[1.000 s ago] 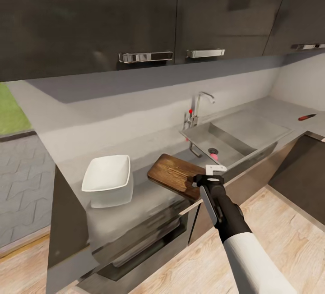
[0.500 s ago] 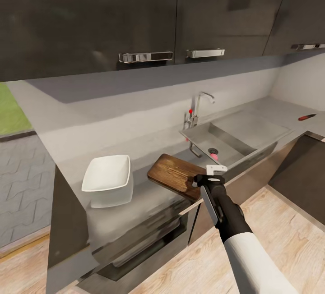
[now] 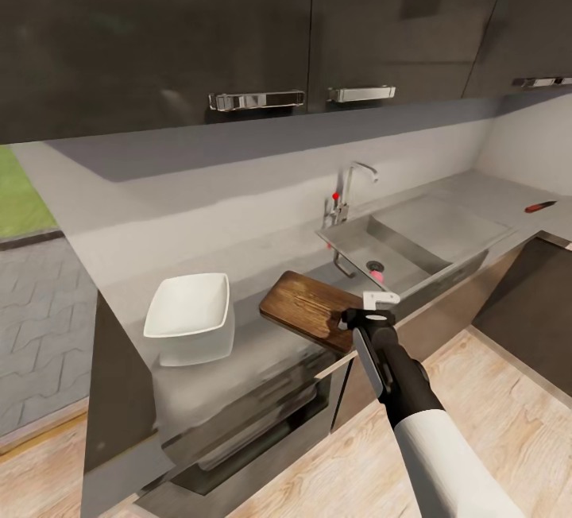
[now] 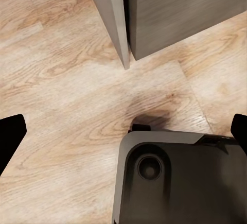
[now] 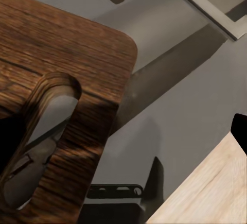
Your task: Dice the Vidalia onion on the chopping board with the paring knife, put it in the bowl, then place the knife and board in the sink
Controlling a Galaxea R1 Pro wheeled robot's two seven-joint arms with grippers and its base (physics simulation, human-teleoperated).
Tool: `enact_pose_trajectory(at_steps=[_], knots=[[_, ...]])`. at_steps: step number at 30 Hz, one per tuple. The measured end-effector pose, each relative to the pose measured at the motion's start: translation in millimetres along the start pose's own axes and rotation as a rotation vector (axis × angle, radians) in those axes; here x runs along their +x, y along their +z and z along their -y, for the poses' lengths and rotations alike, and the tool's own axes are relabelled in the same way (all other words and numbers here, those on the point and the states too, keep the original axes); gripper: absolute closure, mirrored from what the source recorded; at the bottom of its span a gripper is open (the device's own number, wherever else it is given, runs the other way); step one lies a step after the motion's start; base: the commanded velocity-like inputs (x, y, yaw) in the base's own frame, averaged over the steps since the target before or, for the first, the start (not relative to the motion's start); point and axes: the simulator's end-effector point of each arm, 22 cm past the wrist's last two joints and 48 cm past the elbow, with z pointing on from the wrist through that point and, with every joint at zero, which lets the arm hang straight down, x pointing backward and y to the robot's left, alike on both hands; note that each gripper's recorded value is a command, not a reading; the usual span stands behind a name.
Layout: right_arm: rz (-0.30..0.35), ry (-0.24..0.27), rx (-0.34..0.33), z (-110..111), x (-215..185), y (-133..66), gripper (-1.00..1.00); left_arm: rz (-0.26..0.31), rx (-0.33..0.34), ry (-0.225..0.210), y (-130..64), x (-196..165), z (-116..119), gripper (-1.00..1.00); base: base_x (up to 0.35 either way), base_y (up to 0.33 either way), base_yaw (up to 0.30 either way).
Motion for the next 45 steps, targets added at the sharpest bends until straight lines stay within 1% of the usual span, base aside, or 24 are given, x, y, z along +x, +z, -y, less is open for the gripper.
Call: enact_pose_trajectory(at_steps=[11,21,45], knots=[[-0.009,-0.003,0.001,0.6,4.2,1.9,-1.0,0.0,0.0,0.0,0.0,0.0,0.1,-1.0,0.0,0.0,0.0],[-0.006,-0.008,0.014,9.4,4.2,4.4,-1.0,0.0,0.001,0.0,0.0,0.1,0.1,-1.0,0.0,0.0,0.0],[-0.007,-0.01,0.014,9.3,5.1,4.8,-1.0,0.0,0.001,0.0,0.0,0.1,0.1,-1.0,0.0,0.0,0.0]])
